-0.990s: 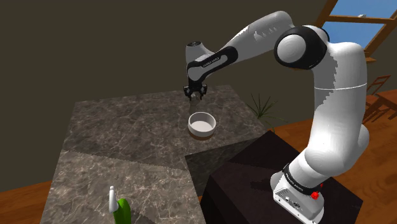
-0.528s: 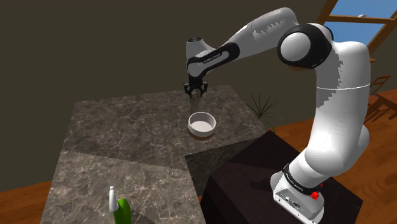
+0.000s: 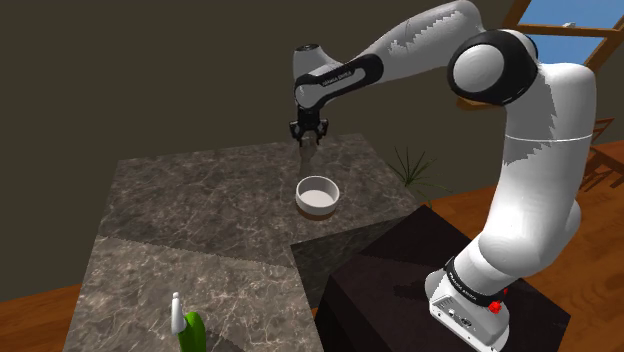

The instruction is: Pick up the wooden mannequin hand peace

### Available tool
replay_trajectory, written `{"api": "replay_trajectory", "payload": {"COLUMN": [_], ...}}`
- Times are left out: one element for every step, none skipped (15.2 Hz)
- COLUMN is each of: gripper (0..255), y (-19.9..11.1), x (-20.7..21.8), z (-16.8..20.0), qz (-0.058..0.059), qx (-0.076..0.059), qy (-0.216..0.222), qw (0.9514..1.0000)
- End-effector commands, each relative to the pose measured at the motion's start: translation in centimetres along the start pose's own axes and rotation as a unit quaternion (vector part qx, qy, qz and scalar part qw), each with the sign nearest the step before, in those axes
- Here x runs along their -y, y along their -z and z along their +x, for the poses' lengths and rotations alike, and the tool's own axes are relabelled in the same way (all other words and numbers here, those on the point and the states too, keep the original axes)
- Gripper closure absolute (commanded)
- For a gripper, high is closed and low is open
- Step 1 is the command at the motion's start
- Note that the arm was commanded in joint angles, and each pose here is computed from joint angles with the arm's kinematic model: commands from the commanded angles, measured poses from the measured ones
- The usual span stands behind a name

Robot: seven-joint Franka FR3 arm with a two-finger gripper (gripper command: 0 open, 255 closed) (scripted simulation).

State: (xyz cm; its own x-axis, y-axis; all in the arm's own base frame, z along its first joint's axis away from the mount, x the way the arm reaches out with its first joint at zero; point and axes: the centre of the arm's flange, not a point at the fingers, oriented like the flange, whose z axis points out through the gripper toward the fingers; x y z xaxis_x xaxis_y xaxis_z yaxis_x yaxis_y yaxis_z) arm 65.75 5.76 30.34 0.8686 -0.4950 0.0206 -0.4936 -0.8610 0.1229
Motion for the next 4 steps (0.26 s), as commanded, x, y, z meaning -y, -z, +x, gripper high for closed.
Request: {"api": "replay_trajectory", "payload": {"gripper": [255,255,255,255], "y": [1.16,1.69,1.77,1.77], "x": [-0.12,-0.19,-0.2,-0.2], "z": [0.08,0.1,0.09,0.1], "qz": [0.0,0.0,0.0,0.0], "qx": [0.0,0.0,0.0,0.0], "qy": [0.0,0.0,0.0,0.0], "qw": [1.0,1.0,1.0,1.0]}}
